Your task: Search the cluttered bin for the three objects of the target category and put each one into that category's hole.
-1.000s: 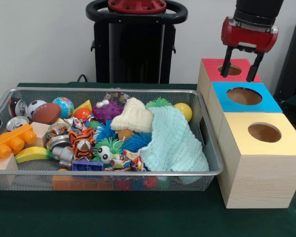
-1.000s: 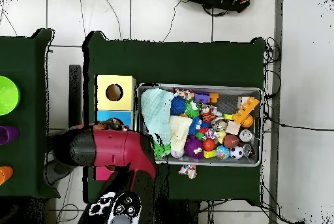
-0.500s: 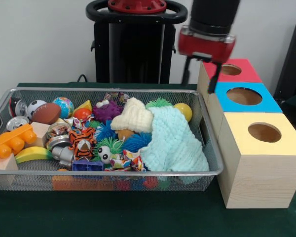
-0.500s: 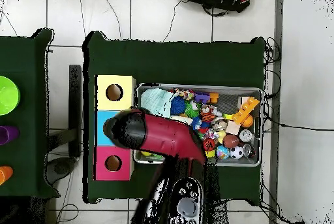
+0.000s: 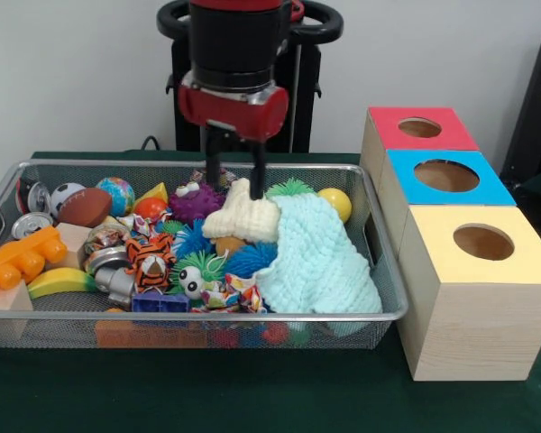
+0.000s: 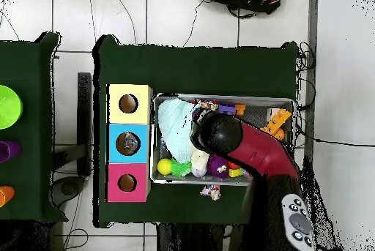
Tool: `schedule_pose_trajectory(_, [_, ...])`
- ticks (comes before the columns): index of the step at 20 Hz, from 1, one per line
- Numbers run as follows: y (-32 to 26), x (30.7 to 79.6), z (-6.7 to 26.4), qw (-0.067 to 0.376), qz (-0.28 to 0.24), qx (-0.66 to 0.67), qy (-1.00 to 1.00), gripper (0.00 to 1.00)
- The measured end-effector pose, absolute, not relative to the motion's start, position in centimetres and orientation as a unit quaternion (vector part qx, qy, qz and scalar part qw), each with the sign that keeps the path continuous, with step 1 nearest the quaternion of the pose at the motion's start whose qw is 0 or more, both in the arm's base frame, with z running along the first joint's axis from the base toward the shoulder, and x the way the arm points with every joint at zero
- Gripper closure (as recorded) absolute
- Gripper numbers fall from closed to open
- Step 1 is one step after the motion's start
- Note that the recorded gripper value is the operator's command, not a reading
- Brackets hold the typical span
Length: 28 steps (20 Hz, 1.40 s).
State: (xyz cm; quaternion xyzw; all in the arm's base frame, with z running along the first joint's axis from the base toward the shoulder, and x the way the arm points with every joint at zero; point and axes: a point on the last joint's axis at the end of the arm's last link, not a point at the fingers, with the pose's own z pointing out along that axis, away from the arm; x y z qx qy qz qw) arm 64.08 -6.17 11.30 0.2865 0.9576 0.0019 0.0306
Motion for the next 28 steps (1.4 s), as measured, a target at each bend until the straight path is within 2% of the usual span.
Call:
schedule_pose_trajectory(5, [-7.4,64.5,9.5,0.041,0.004,0.281,0.959,0.00])
schedule_pose_trajectory(17, [-2.8,65.3,4.8,0.145,0.001,0.172,0.974,0.00])
schedule_pose_trajectory(20, [-1.9,64.3,3.2,0.169,0.004,0.141,0.975,0.00])
schedule_pose_trajectory(28, [-1.1,61.2,-1.0,0.194,0.009,0.097,0.976,0.00])
